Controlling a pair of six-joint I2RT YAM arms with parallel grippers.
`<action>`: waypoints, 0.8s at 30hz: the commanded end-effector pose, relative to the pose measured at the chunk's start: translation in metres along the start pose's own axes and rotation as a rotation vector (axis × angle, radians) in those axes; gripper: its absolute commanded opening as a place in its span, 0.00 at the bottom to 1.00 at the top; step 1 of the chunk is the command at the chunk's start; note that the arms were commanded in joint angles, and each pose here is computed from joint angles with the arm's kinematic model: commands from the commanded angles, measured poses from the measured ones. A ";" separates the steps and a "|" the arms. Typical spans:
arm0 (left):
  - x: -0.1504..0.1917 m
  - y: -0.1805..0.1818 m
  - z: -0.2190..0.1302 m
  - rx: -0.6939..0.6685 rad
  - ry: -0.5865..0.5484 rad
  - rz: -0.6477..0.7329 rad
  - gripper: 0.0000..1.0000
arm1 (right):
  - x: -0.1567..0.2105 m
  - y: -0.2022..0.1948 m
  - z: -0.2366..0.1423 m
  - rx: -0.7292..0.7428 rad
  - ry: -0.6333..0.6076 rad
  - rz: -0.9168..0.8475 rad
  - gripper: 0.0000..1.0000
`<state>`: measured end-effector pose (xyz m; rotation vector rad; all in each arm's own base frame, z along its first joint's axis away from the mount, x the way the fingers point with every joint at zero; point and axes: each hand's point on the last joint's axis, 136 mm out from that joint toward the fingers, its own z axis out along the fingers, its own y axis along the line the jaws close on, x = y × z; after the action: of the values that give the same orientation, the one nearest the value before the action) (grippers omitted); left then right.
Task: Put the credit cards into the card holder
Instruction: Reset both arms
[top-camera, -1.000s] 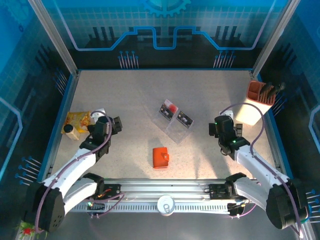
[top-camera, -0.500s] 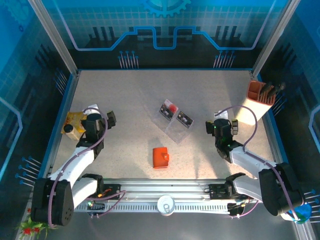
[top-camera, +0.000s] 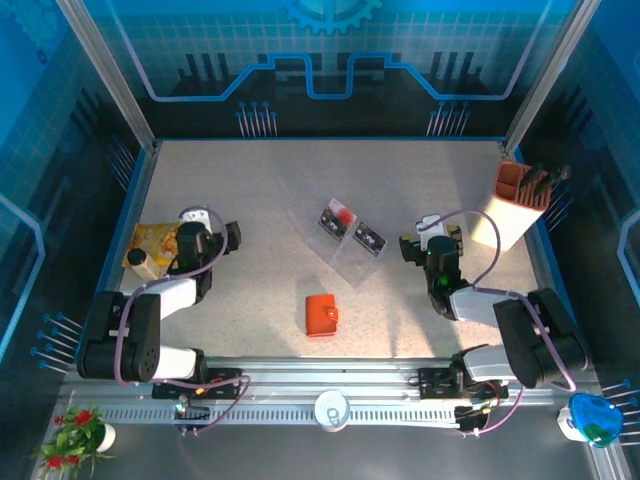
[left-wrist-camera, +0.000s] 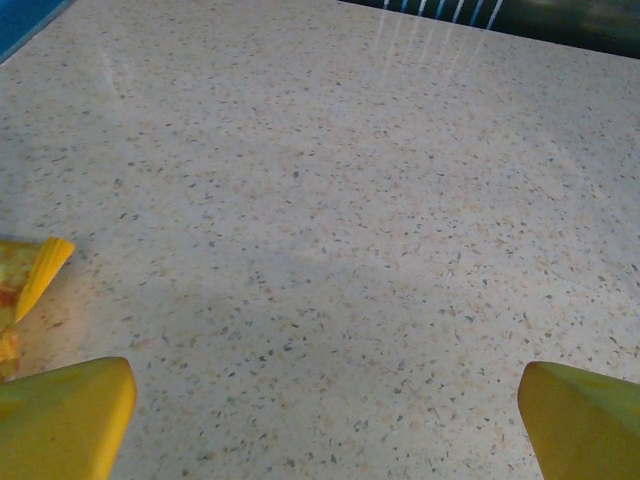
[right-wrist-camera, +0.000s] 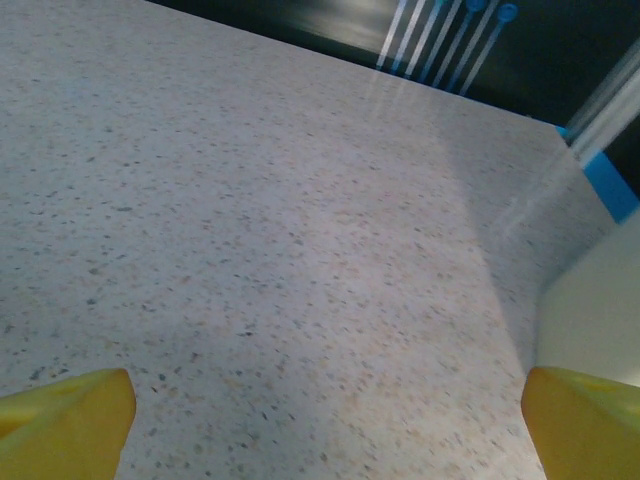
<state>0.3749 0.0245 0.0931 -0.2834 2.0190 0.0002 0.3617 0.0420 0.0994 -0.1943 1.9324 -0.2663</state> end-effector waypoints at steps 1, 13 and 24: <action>-0.025 -0.011 0.004 0.058 -0.099 0.027 0.99 | -0.033 0.000 0.011 -0.030 -0.116 0.009 1.00; -0.007 -0.027 0.017 0.135 -0.121 0.088 0.99 | -0.004 -0.037 0.025 0.023 -0.095 0.215 1.00; -0.005 -0.033 0.019 0.168 -0.103 0.103 0.99 | -0.004 -0.033 0.036 -0.019 -0.051 0.208 1.00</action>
<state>0.3924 -0.0003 0.0816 -0.1103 1.9538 -0.0710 0.3920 0.0113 0.0952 -0.0289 1.8992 -0.1130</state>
